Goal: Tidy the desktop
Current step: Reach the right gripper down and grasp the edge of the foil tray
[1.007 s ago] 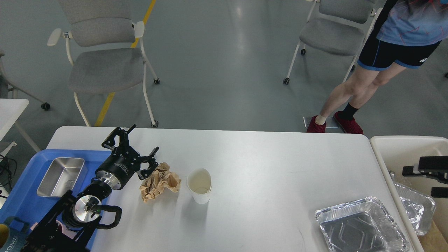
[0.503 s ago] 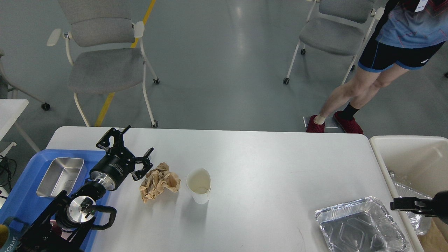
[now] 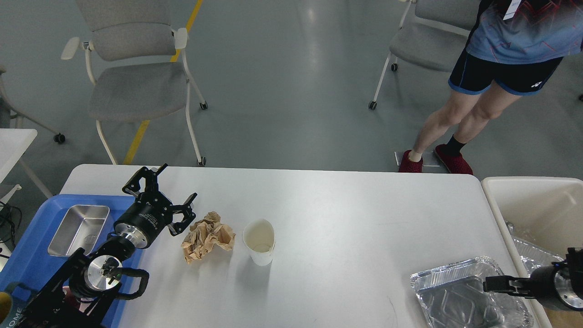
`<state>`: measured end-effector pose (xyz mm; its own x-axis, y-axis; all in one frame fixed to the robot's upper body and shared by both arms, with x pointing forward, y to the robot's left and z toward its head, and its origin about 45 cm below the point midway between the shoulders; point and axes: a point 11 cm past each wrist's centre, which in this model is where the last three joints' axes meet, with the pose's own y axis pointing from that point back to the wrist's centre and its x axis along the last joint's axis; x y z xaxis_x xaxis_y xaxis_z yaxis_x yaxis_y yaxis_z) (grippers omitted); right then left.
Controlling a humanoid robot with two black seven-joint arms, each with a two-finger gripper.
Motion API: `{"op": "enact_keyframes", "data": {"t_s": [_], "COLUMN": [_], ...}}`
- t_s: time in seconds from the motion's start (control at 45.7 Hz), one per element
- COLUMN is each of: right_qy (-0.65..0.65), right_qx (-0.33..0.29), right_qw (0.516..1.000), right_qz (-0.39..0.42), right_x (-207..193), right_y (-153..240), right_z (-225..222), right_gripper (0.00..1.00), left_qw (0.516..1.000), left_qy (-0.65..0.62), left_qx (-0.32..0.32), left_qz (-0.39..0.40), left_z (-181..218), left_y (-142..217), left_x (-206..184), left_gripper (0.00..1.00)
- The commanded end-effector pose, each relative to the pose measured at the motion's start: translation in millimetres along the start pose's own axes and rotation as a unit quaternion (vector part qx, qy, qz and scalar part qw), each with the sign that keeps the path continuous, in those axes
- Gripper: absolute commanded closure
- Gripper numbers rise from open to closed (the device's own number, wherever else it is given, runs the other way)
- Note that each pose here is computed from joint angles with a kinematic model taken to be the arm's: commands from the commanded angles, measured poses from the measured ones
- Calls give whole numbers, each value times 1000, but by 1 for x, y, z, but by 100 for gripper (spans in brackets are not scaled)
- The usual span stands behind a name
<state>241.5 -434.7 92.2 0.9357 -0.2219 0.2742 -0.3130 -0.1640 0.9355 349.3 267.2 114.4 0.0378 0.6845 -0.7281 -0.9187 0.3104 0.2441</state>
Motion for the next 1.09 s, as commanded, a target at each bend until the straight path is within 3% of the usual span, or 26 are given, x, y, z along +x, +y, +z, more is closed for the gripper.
{"op": "enact_keyframes", "data": {"t_s": [0.0,0.088,0.153,0.241,0.306,0.35,0.372,0.7,1.073], "right_qy": [-7,-8,-8,-7,-12,-13,-14,-14,-31], "right_qx": [0,5,10,4,-1,-3,-5,9,87], "right_qw": [1000,1000,1000,1000,1000,1000,1000,1000,994], "right_qz": [11,11,10,8,9,8,8,16,54], "right_x": [0,-1,-3,-6,-5,-5,-5,1,29], "right_y": [-12,-15,-18,-20,-21,-21,-21,-21,-17], "right_z": [-1,-3,-4,0,4,5,7,-1,-47], "right_gripper": [0,5,18,56,75,97,100,100,100], "left_qw": [1000,1000,1000,1000,1000,1000,1000,1000,1000], "left_qy": [-2,-5,-6,-7,-7,-7,-6,-6,-13], "left_qx": [-1,-1,-2,-1,0,0,0,0,-2], "left_qz": [1,3,4,8,9,9,10,15,20], "left_z": [2,4,5,5,4,4,3,4,9], "left_y": [1,2,2,5,5,5,5,5,7], "left_x": [1,3,3,7,7,7,8,9,13], "left_gripper": [3,3,3,3,3,3,3,3,3]}}
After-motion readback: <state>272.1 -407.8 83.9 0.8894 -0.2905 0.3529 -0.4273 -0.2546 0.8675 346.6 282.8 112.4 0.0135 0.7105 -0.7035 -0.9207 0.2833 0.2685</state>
